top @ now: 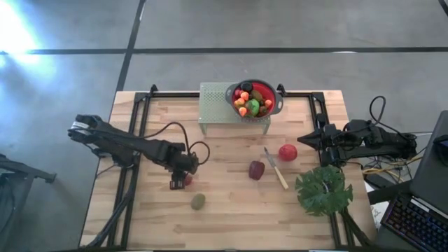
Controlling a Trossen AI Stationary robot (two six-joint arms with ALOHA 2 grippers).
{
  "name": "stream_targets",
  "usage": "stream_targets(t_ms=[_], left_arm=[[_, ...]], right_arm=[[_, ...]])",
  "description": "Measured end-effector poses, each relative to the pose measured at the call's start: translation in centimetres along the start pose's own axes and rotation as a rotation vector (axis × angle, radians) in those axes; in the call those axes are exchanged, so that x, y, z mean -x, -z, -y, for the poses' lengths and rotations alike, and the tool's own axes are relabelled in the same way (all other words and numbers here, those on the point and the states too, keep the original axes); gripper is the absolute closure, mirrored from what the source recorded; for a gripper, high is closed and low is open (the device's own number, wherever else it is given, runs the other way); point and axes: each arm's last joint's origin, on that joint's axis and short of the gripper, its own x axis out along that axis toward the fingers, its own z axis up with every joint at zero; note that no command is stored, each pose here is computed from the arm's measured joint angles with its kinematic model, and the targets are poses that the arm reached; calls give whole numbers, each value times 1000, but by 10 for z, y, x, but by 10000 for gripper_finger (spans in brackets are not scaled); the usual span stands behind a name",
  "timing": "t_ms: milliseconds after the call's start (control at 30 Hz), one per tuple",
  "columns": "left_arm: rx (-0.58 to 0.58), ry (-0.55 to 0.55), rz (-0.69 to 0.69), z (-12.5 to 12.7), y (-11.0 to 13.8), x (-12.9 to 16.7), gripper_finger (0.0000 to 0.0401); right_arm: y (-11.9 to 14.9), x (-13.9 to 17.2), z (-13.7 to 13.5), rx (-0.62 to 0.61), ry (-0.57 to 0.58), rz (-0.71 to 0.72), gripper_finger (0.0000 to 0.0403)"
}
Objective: Pick & Place Fruit
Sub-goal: Put the red apple into the black strainer bowl on the shelf
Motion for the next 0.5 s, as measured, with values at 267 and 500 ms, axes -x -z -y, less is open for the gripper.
stream_targets(t_ms=[267, 500], left_arm=[[3, 55, -1, 1, 6, -16, 229], [2, 78, 21, 2, 5, -20, 229]], right_arm=[[0, 0, 0, 0, 0, 0, 394], [0, 0, 0, 0, 0, 0, 394]])
